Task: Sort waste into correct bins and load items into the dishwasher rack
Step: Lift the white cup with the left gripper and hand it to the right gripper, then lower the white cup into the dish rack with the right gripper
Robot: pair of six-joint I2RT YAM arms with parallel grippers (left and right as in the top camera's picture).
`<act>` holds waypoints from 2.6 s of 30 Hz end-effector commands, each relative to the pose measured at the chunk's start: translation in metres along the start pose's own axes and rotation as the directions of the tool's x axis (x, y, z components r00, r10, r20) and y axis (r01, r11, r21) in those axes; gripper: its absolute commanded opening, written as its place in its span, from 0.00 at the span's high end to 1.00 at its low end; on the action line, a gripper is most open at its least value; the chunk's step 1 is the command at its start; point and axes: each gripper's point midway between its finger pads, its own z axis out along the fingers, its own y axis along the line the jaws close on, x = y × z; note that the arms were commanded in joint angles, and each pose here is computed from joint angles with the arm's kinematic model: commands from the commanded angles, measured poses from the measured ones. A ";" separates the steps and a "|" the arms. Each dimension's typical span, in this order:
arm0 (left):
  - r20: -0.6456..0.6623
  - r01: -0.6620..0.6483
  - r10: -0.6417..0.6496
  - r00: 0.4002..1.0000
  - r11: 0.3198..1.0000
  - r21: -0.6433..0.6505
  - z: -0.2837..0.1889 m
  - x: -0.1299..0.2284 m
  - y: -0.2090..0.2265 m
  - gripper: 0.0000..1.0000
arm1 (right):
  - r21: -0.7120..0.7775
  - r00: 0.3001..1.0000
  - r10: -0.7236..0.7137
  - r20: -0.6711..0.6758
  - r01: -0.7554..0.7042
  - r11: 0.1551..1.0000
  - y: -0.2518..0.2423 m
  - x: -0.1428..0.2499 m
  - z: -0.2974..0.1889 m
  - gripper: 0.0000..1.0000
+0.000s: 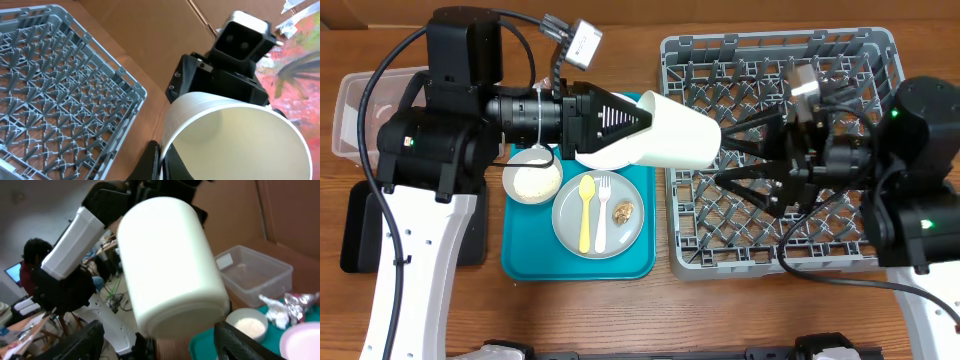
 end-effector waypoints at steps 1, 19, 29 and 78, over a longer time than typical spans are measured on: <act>-0.010 -0.018 0.018 1.000 0.999 0.028 0.002 0.002 -0.009 0.96 | -0.022 1.000 -0.010 0.009 0.011 1.000 0.008 -0.011 0.011 0.27; -0.006 -0.011 0.011 1.000 1.000 0.025 -0.001 0.002 -0.008 0.96 | -0.058 1.000 -0.005 0.016 0.006 0.998 -0.013 -0.016 0.047 0.23; 0.059 -0.057 0.057 0.997 0.998 -0.001 -0.027 -0.004 -0.016 0.96 | -0.017 0.999 0.035 0.028 -0.034 0.999 -0.026 -0.018 0.037 0.18; 0.077 -0.070 0.077 0.994 0.994 -0.086 -0.039 0.000 -0.030 0.20 | -0.173 0.997 -0.045 0.068 0.056 0.983 0.024 -0.045 0.044 0.61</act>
